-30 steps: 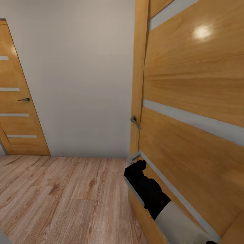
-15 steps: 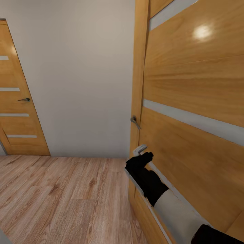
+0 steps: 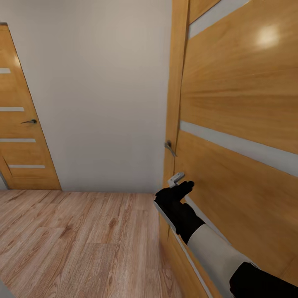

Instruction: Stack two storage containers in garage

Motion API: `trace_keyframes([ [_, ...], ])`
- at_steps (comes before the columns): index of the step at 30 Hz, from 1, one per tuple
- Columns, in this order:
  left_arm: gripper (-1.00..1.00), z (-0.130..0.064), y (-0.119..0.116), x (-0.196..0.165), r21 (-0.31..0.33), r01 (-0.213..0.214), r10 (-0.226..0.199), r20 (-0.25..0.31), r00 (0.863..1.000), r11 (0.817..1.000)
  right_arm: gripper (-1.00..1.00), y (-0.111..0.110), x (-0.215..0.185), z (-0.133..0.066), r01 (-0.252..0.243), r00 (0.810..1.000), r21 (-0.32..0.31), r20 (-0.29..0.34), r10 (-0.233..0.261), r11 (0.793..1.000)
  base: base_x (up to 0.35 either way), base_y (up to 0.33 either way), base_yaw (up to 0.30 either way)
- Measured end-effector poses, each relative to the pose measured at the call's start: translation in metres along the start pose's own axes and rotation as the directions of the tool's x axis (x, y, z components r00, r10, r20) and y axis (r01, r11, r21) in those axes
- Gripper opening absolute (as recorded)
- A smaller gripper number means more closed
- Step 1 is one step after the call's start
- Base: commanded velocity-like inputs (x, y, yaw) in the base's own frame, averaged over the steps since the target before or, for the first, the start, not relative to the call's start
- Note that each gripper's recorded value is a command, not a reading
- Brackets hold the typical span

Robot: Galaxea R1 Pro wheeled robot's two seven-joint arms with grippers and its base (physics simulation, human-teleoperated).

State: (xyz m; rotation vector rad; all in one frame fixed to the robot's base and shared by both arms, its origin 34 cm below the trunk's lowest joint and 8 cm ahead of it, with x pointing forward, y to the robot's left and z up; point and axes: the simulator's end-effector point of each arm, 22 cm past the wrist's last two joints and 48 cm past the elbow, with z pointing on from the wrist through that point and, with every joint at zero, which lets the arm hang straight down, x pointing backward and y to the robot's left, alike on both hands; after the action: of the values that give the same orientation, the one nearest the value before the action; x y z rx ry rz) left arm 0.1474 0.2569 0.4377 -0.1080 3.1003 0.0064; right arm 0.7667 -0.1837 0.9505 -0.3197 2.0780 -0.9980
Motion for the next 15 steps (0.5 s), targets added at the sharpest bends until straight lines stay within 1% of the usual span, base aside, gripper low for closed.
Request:
trace_keyframes([
  [2,1.0,0.0,0.0,0.0,0.0,0.0,0.0,0.0,1.0,1.0,1.0,-0.01,-0.004,0.002,-0.003,1.0,0.026,-0.001,0.003,1.0,0.0,0.0,0.0],
  [6,1.0,0.0,0.0,0.0,0.0,0.0,0.0,0.0,1.0,1.0,1.0,-0.02,-0.001,0.011,0.03,0.999,0.068,-0.03,-0.028,0.997,0.0,0.0,0.0],
  [10,1.0,0.0,0.0,0.0,0.0,0.0,0.0,0.0,1.0,1.0,1.0,-0.022,0.003,0.015,0.043,0.998,0.077,-0.043,-0.04,0.996,0.0,0.0,0.0],
  [15,1.0,0.0,0.0,0.0,0.0,0.0,0.0,0.0,1.0,1.0,1.0,-0.023,0.003,0.016,0.046,0.998,0.08,-0.048,-0.043,0.996,0.0,0.0,0.0],
])
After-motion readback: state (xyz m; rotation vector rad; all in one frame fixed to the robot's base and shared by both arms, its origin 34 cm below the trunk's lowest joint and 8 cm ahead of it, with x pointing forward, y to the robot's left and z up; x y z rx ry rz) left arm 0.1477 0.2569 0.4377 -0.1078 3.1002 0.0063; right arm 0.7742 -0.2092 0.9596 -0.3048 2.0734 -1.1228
